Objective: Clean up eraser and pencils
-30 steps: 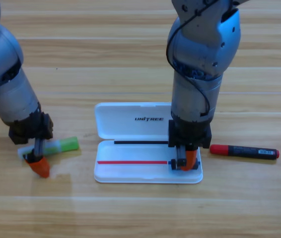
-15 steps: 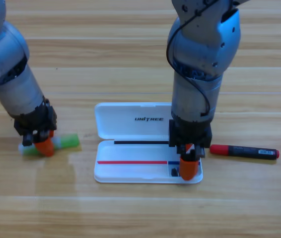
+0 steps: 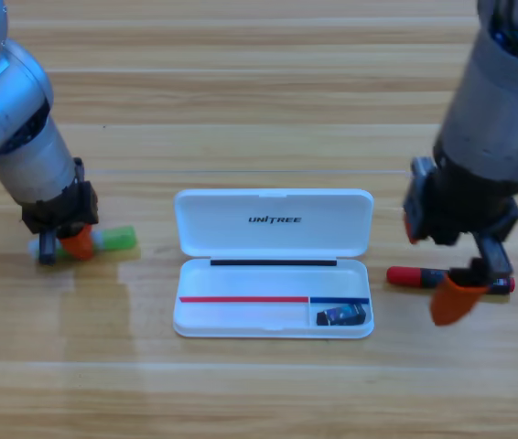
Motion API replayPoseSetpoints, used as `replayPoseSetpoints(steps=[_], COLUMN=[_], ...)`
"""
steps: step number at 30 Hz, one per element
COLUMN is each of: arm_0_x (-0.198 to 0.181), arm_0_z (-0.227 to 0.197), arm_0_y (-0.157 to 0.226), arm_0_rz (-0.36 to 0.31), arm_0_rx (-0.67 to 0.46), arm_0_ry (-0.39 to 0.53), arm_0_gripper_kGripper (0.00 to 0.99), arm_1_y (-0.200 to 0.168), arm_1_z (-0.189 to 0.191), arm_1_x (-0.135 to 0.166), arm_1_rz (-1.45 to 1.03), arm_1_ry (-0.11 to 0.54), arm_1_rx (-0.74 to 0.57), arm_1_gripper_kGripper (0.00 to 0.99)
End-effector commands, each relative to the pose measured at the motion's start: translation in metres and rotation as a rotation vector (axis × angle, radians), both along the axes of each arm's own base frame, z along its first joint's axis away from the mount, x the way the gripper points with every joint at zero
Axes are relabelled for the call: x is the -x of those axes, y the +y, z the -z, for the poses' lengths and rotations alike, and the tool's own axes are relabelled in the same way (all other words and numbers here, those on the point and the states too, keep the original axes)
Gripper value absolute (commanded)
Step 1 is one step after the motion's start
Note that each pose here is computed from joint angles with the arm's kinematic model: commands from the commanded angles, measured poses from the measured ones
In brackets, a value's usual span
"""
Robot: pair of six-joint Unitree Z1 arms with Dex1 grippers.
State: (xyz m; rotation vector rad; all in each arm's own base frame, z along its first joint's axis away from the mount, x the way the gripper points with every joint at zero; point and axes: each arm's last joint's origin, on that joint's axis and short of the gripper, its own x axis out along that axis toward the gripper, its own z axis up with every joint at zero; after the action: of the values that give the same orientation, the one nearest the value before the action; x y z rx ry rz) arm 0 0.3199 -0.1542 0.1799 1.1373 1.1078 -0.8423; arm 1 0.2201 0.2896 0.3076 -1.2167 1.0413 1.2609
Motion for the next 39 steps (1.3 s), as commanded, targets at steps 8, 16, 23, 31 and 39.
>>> replayPoseSetpoints(steps=[8,16,23,31,39], arm_0_x=[0.034,0.059,0.054,0.062,0.065], arm_0_z=[-0.101,-0.123,-0.094,-0.078,-0.077], arm_0_y=[0.017,-0.033,-0.077,-0.118,-0.137], arm_0_rz=[0.014,0.105,0.151,0.207,0.234], arm_0_rx=[0.016,0.026,0.014,0.023,0.034], arm_0_ry=[0.031,0.056,0.134,0.159,0.154], arm_0_gripper_kGripper=[0.0,0.0,0.0,0.0,0.0], arm_1_y=[-0.034,-0.044,-0.048,-0.048,-0.048], arm_1_z=[0.099,0.124,0.14,0.154,0.16], arm_1_x=[-0.075,-0.095,-0.104,-0.107,-0.108], arm_1_rz=[0.072,0.079,0.079,0.076,0.075], arm_1_ry=[0.038,0.047,0.068,0.087,0.101], arm_1_rx=[0.113,0.156,0.179,0.2,0.201], arm_1_gripper_kGripper=[0.877,0.871,0.818,0.712,0.0])
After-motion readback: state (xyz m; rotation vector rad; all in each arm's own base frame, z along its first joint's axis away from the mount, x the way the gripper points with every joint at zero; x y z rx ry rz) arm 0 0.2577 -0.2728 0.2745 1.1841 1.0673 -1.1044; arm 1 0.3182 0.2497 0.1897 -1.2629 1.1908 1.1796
